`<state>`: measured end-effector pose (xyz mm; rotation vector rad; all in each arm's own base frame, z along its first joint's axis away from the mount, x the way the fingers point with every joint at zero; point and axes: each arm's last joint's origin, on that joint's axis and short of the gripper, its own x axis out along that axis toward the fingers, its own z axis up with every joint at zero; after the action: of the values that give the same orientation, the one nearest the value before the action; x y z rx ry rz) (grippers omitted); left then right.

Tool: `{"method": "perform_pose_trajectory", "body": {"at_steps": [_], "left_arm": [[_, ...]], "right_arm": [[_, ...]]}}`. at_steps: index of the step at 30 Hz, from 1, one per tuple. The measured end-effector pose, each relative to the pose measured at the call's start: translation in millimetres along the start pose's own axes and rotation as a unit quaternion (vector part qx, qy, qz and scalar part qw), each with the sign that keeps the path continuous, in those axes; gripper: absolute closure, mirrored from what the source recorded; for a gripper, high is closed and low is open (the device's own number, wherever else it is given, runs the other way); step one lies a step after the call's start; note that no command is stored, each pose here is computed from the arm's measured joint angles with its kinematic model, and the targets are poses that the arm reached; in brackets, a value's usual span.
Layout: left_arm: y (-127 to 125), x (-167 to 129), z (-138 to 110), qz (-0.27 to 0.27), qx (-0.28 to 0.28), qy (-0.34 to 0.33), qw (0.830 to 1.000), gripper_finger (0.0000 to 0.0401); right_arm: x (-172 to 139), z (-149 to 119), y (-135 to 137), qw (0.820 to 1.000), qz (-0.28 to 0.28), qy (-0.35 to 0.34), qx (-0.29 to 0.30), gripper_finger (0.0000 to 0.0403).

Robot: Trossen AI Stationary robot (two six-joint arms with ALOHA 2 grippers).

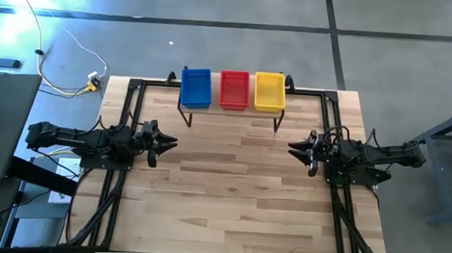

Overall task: Stack baskets on shelf by color
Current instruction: Return to Home Position

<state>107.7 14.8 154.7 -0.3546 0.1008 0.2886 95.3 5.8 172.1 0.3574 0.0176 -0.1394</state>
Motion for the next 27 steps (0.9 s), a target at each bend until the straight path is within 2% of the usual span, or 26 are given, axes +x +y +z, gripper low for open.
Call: {"method": "perform_pose_trajectory", "body": {"at_steps": [27], "left_arm": [[0.0,0.0,0.1,0.0,0.0,0.0,1.0,0.0308]], "right_arm": [[0.0,0.0,-0.1,1.0,-0.002,0.001,-0.005,0.0279]]}}
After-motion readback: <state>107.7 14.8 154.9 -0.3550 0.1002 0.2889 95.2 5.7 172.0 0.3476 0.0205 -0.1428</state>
